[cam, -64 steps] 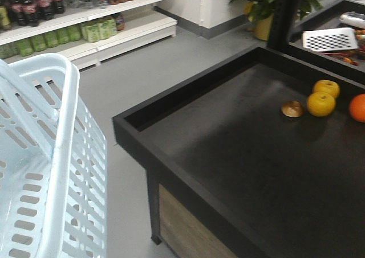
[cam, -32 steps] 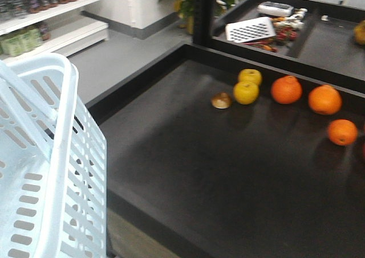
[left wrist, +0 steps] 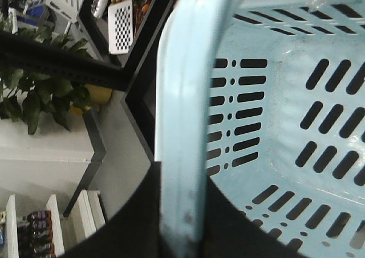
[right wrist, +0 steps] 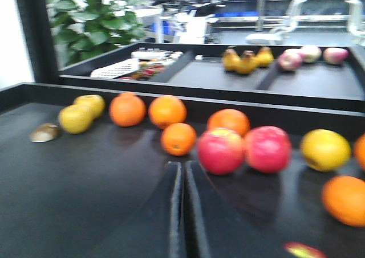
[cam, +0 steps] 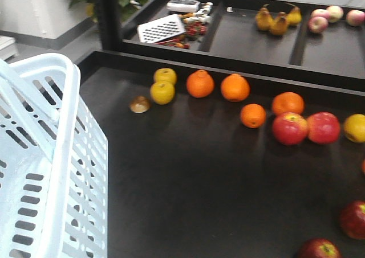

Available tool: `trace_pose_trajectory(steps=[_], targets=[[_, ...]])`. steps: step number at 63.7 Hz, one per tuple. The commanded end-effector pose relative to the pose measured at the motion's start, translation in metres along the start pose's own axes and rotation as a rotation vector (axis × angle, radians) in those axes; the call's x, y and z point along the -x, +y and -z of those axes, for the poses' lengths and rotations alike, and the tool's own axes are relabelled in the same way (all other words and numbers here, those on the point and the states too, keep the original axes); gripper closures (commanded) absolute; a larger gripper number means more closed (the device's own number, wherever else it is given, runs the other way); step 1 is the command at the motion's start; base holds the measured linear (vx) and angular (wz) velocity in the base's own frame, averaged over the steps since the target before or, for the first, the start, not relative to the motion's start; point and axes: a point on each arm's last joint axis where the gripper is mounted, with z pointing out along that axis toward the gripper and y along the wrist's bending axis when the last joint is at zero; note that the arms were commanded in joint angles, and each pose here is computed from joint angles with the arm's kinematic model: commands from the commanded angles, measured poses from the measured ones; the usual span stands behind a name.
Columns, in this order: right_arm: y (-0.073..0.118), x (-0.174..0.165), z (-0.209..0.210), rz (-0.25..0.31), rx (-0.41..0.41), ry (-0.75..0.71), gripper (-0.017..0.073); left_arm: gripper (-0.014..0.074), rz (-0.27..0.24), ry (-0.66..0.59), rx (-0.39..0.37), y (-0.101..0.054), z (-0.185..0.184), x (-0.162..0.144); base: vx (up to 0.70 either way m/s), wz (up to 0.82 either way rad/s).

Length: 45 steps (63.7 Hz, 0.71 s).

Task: Pick three apples into basket with both arms
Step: 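Turn the base to face the red apples on the table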

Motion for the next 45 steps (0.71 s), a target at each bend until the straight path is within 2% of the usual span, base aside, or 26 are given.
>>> trace_pose_trajectory(steps=[1,45], targets=[[0.0003,0.0031,0.0000,0.009,0.001,-0.070,0.0568,0.0600,0.009,-0.067,0.081,0.0100,0.0076,0.0041,0.05,-0.48],[0.0003,0.0031,0.0000,0.009,0.001,-0.070,0.0568,0.0600,0.009,-0.067,0.081,0.0100,0.0076,0.0041,0.06,-0.37]])
